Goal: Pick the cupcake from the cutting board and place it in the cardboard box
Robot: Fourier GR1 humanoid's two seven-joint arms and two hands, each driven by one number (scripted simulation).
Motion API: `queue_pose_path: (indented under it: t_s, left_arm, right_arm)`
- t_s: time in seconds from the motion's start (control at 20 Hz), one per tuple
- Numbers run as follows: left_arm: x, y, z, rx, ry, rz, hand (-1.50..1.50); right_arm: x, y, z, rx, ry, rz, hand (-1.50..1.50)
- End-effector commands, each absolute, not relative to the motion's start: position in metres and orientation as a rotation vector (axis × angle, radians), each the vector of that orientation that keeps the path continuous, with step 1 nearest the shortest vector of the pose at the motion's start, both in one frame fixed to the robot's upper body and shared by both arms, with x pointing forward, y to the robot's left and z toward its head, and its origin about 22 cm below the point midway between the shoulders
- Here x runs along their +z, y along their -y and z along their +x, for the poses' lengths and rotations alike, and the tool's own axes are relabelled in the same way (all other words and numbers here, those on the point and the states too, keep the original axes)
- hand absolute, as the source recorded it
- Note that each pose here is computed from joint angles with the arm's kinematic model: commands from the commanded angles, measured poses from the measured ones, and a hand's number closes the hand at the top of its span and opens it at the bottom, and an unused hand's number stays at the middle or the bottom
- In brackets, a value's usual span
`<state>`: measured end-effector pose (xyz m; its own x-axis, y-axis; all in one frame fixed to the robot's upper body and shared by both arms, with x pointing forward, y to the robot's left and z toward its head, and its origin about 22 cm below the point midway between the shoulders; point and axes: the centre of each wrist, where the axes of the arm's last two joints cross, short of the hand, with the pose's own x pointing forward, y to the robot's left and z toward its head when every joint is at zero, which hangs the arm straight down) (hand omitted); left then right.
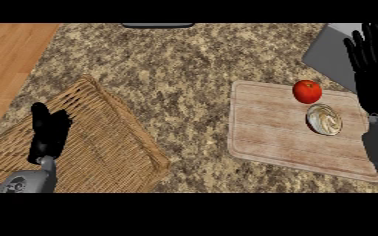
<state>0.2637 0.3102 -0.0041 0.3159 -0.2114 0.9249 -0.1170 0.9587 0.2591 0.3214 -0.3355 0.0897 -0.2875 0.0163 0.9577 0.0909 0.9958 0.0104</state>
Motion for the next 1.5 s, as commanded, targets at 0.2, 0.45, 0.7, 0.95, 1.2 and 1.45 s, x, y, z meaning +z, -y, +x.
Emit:
queue_pose_path:
  t_s: [0.2, 0.45, 0.7, 0.95, 1.2, 1.45]
  left_arm:
    - [0.036, -0.326, 0.267, -0.160, 1.404, 0.581, 0.00]
    - [0.023, -0.309, 0.257, -0.122, 1.380, 0.597, 0.00]
    - [0.027, -0.312, 0.253, -0.148, 1.400, 0.630, 0.00]
    - [0.023, -0.305, 0.245, -0.124, 1.398, 0.623, 0.00]
    - [0.023, -0.300, 0.245, -0.114, 1.412, 0.640, 0.00]
    - [0.028, -0.297, 0.250, -0.178, 1.428, 0.621, 0.00]
  right_arm:
    - [0.085, 0.299, 0.324, 0.485, 1.681, 0.518, -1.50]
    - [0.141, 0.306, 0.320, 1.163, 1.752, 0.375, -1.50]
    - [0.091, 0.333, 0.320, 0.969, 1.730, 0.764, -1.50]
    - [0.125, 0.338, 0.333, 1.102, 1.831, 0.702, -1.50]
    - [0.173, 0.328, 0.337, 1.462, 1.775, 0.480, -1.50]
    - [0.176, 0.316, 0.334, 1.720, 1.666, 0.403, -1.50]
